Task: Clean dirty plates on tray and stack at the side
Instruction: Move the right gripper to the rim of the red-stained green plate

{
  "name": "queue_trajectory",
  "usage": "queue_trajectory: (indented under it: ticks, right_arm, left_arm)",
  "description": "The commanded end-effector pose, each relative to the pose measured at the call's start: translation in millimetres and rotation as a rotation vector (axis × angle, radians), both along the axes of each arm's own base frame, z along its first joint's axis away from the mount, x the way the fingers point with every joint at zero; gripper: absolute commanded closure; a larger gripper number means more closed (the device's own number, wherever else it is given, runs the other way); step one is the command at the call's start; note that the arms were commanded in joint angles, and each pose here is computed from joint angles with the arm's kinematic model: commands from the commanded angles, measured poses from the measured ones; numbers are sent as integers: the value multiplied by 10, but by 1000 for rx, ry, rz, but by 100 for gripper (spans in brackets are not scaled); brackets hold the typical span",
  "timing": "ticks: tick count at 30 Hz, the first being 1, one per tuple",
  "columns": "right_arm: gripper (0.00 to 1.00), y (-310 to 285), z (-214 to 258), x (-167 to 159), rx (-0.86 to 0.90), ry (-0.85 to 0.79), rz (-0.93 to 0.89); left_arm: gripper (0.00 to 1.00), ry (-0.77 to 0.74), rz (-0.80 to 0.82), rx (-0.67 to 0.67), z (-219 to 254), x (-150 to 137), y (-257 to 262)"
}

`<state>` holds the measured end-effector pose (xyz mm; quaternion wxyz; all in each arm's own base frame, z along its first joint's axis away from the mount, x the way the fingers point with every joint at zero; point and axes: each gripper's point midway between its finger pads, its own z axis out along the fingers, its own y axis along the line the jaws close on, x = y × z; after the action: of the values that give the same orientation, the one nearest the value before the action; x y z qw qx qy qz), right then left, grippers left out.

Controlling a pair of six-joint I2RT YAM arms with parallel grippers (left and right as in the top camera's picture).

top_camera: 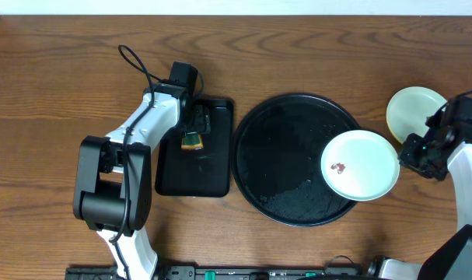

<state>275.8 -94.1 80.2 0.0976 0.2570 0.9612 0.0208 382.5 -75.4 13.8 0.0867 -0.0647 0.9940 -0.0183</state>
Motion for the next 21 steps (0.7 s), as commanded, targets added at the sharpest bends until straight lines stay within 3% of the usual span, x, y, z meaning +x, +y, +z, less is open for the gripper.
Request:
queue_trajectory:
  ticks: [1,6,17,21]
  right_arm:
    - [74,93,-24,16,0,6,53]
    - [82,34,-73,-14,-43,22,23]
    - [83,73,-388,-132,-41,47,26]
    - [99,83,-400,-124,-37,41,27]
  left_arm:
    - [16,5,-2,14,-13,-27,33]
    - [16,5,-2,14,-13,-27,33]
    - [16,5,-2,14,-13,-27,33]
    - [16,5,-2,14,-13,-27,33]
